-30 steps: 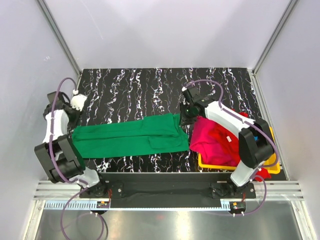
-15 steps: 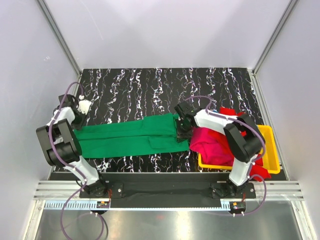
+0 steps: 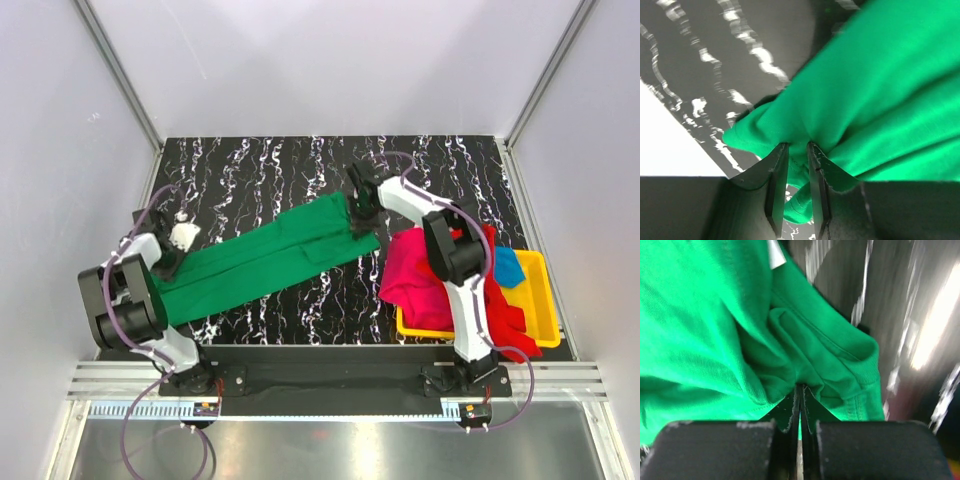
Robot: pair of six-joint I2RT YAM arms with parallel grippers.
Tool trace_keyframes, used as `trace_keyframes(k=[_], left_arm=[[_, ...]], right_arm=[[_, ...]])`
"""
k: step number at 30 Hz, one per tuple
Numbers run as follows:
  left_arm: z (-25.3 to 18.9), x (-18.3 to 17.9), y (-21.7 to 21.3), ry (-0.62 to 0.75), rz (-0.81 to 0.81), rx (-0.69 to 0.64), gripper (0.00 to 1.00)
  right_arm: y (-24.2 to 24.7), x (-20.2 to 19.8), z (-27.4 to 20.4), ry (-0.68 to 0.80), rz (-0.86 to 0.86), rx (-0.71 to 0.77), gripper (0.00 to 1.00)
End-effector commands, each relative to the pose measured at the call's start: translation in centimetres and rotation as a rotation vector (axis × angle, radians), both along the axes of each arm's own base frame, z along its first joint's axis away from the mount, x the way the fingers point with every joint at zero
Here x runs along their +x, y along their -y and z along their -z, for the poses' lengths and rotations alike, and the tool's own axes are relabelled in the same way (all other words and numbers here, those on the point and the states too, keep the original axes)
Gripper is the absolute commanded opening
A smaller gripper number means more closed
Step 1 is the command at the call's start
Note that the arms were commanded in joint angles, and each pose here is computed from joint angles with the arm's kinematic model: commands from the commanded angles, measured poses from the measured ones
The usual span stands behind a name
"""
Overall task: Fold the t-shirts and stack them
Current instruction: Fold the tshirt
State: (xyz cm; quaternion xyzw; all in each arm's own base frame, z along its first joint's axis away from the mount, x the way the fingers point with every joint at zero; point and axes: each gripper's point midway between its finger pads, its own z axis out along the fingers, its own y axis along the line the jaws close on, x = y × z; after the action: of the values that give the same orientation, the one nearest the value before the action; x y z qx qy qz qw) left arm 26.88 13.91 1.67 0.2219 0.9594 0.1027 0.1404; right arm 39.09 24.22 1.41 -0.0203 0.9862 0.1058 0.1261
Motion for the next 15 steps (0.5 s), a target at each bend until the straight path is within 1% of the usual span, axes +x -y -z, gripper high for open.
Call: trace_keyframes(k=[1,2,3,4,5,7,9,11,12,14,15], left_arm=[[0.5,-1.2,4.1,-0.031,0.124,-0.065,0.29],[0.9,-2.0,5.0,-0.052,0.151,-0.069,0.29],[0.7,-1.9,6.4,-0.050,0.198,-0.071,0.29],[0.9,-2.1,7.3,-0.057,0.224,-0.084,0.29],[1.1,-2.9,8.3,-0.079,0.249,-0.098,0.29],[1.4,-3.4,10.5,-0.102,0.332,-0.116,0.30],[1.8,-4.4,12.1,-0.133,0.412,-0.112,0.31],[2.2,-5.3,13.5,-0.161,0.497,-0.094,0.31],[2.4,-5.6,14.7,-0.175,0.556,-0.085,0.31],[2.7,-6.4,15.8,-0.201,0.614,-0.079,0.31],[2.8,-6.9,17.0,-0.214,0.669,-0.084,0.32]], right_arm=[[2.5,4.7,2.1,0.035,-0.001,-0.128,0.00],[2.3,7.5,2.1,0.063,0.015,-0.113,0.00],[2.2,8.6,2.1,0.067,0.025,-0.106,0.00],[2.3,8.9,2.3,0.041,0.025,-0.109,0.00],[1.7,11.1,2.3,0.075,0.037,-0.090,0.00],[0.9,12.1,2.1,0.084,0.036,-0.070,0.00],[0.3,14.6,1.8,0.146,0.074,-0.034,0.00],[-0.3,15.6,2.1,0.156,0.103,0.034,0.00],[-0.4,17.0,1.8,0.191,0.146,0.078,0.00],[-0.9,17.8,1.9,0.206,0.168,0.123,0.00],[-1.4,18.6,1.4,0.235,0.180,0.151,0.00]])
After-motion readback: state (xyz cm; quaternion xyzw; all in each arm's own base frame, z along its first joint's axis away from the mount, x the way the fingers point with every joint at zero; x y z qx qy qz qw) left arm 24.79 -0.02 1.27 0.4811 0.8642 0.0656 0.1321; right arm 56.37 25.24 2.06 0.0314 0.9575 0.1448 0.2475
